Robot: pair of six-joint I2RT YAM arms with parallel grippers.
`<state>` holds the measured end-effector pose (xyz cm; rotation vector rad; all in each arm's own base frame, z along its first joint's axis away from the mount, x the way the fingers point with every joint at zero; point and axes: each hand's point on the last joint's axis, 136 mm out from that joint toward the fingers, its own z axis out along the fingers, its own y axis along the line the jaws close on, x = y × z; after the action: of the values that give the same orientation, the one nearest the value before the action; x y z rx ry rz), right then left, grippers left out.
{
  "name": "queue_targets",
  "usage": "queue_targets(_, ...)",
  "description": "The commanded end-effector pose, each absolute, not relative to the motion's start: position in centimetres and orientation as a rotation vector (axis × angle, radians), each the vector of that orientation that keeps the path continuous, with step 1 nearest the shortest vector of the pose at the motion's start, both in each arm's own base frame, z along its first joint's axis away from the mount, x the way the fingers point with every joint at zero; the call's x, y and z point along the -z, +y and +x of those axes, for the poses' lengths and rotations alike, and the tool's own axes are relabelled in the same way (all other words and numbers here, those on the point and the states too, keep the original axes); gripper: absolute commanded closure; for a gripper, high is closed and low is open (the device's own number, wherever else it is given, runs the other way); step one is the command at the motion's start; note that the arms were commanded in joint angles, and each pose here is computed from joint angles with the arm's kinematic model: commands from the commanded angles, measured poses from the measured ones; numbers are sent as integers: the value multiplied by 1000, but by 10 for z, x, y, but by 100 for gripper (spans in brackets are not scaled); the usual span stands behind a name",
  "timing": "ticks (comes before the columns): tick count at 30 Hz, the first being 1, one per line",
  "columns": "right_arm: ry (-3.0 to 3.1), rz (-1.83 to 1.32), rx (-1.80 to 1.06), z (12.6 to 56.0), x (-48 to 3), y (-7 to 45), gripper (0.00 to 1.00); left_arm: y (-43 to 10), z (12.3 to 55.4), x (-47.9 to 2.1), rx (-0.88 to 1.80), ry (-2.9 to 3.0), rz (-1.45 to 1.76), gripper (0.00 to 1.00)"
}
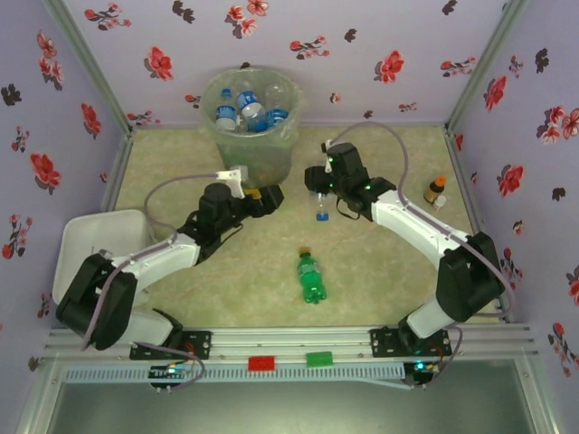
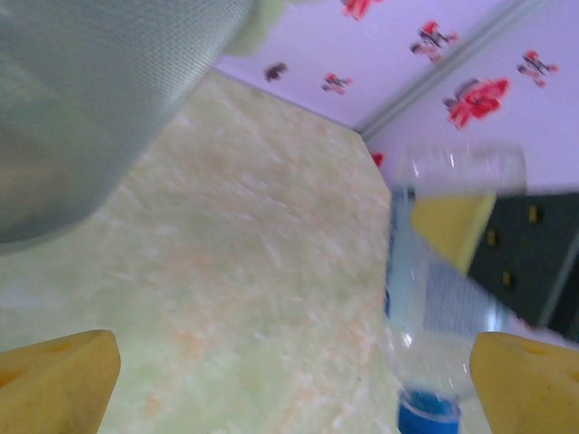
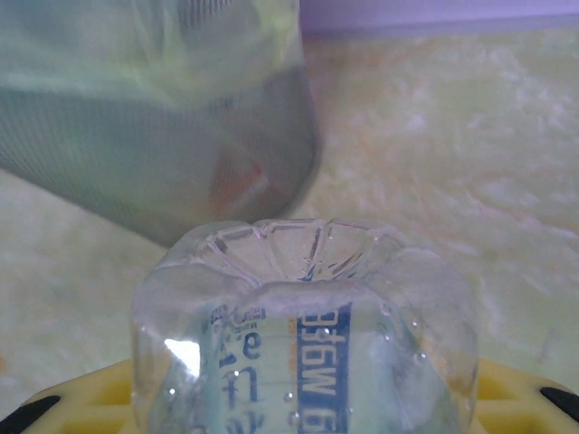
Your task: Put the plastic bottles in the bin
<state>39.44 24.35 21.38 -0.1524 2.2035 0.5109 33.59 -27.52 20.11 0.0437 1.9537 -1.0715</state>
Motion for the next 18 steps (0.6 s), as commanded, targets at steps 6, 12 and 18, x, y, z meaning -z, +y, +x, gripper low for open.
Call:
queue_targets(6,2029,7,-871,403,-266,266,51,-331,315,-233,1241,1839,292,0)
queue_targets(12,2001,11,-1021,395,-272,279,51,-344,322,-235,1251,1826,328,0)
queue_targets(18,1987,13,-1087,388,-276,282,52,-354,333,-236,1237,1820,345,0)
